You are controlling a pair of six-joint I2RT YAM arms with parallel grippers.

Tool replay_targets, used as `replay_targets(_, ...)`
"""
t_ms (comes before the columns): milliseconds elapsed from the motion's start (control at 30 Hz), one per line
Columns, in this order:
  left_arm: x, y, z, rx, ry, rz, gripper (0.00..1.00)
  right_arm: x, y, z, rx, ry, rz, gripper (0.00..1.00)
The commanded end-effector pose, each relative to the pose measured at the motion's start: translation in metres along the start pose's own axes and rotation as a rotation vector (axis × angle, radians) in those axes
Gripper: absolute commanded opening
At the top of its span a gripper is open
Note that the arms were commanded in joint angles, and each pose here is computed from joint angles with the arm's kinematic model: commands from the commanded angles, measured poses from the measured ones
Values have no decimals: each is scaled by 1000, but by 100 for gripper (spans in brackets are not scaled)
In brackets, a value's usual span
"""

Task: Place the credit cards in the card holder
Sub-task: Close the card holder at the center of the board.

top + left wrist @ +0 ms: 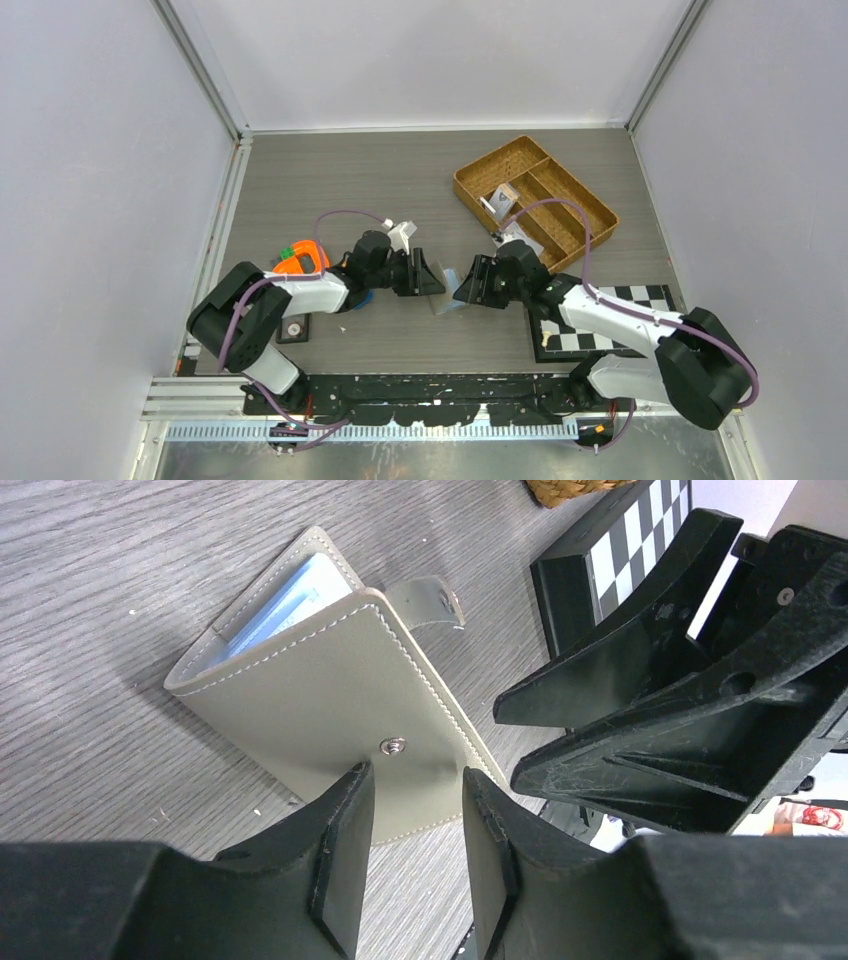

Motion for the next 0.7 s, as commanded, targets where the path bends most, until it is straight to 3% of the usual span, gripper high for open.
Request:
replay_targets(0,-7,8,5,-21,-18,44,39,24,24,7,-68,101,-36,51)
replay_targets(233,-4,7,7,-17,-9,39,37,27,24,15,-63,120,-25,42)
replay_targets(667,5,5,11,-12,12,25,33,21,22,20,-64,78,20,43)
Point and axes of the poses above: each gripper's point midway between its finger pads, its own z axis out along the fingers, its own x axis along the line the jaws close on, y = z × x, the point moved 4 cm from there along -z, back along the fingers, and after that the axes turned 14 degrees about -z, right-handed, at the moved point
